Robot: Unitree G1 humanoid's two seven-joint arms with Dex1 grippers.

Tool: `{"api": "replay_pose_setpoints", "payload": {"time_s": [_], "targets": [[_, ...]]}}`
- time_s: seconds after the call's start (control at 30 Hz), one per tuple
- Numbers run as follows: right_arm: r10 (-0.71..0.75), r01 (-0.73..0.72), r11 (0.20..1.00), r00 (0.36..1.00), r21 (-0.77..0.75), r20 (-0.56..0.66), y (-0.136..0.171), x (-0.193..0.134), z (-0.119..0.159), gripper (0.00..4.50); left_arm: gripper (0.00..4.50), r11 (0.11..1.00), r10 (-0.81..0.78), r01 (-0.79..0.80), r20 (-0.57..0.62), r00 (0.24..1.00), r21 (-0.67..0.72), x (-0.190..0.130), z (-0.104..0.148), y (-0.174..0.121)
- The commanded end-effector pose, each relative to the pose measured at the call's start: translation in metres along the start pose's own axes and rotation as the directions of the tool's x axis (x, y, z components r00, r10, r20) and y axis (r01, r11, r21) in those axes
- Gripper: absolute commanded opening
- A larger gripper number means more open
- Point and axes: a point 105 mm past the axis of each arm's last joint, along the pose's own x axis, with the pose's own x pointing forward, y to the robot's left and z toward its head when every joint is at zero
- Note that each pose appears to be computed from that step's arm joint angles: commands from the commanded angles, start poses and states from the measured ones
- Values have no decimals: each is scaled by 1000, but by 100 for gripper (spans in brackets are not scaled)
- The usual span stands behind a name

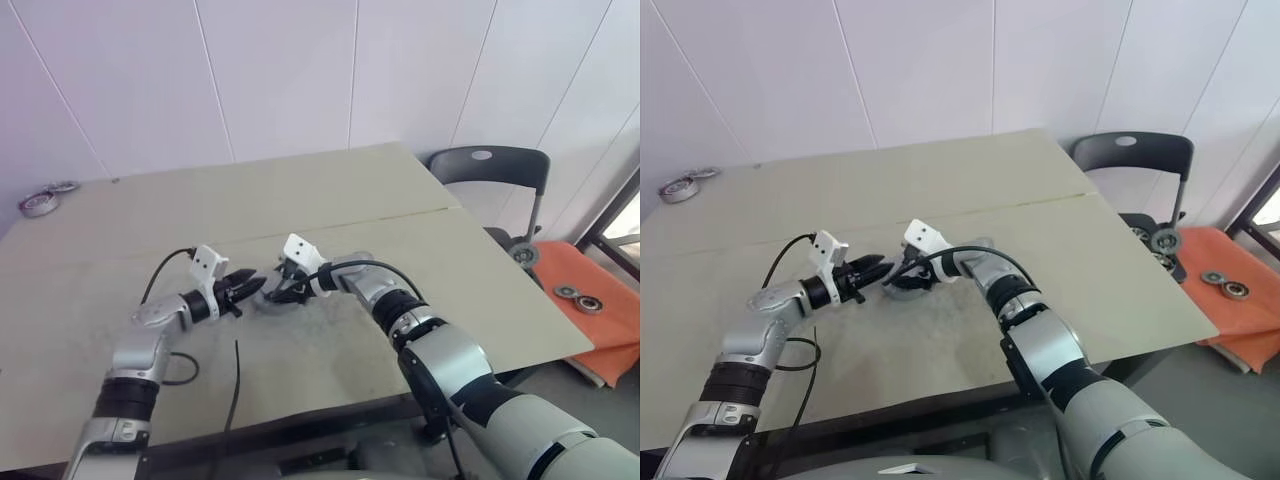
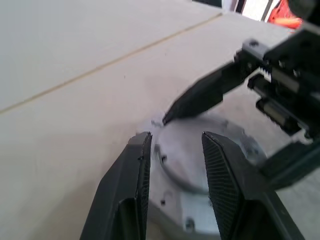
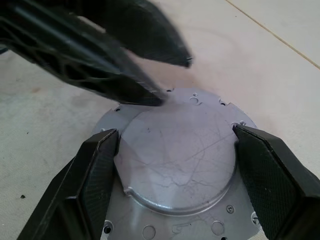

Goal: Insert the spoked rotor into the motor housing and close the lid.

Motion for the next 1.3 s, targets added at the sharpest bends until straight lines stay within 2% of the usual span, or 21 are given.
{"api": "replay_pose_setpoints", "payload": {"time_s": [0.03,0.13,0.23,0.33,0.37,0.53,0.73,0.87,1.0,1.3], "targets": [[-13,35,996,970,87,-242,7,-8,-74,327,170,999,17,-19,42,999,50,2,17,5],[-16,38,995,970,88,-242,6,-9,-74,327,170,998,-4,2,41,999,56,2,18,1],[-22,45,995,970,91,-241,6,-9,-74,327,115,999,-12,11,47,999,34,2,18,0],[-22,45,995,971,93,-240,6,-9,-74,327,10,999,-26,25,36,999,27,4,18,-2],[-21,44,995,971,93,-240,6,-9,-74,327,4,999,-30,30,34,999,24,5,18,-3],[-25,49,994,971,95,-240,6,-8,-75,327,4,998,-55,54,31,998,16,10,19,-6],[-25,49,994,970,97,-242,7,-8,-76,327,4,993,-119,119,34,992,17,33,26,-15],[-27,53,993,970,102,-240,7,-7,-77,327,4,985,-170,170,-29,985,12,41,13,-23],[-31,58,992,970,108,-241,7,-9,-79,327,4,979,-194,200,-130,972,41,36,-7,-22],[-32,61,992,970,112,-242,7,-9,-80,327,4,979,-178,194,-203,963,62,22,-21,-11]]}}
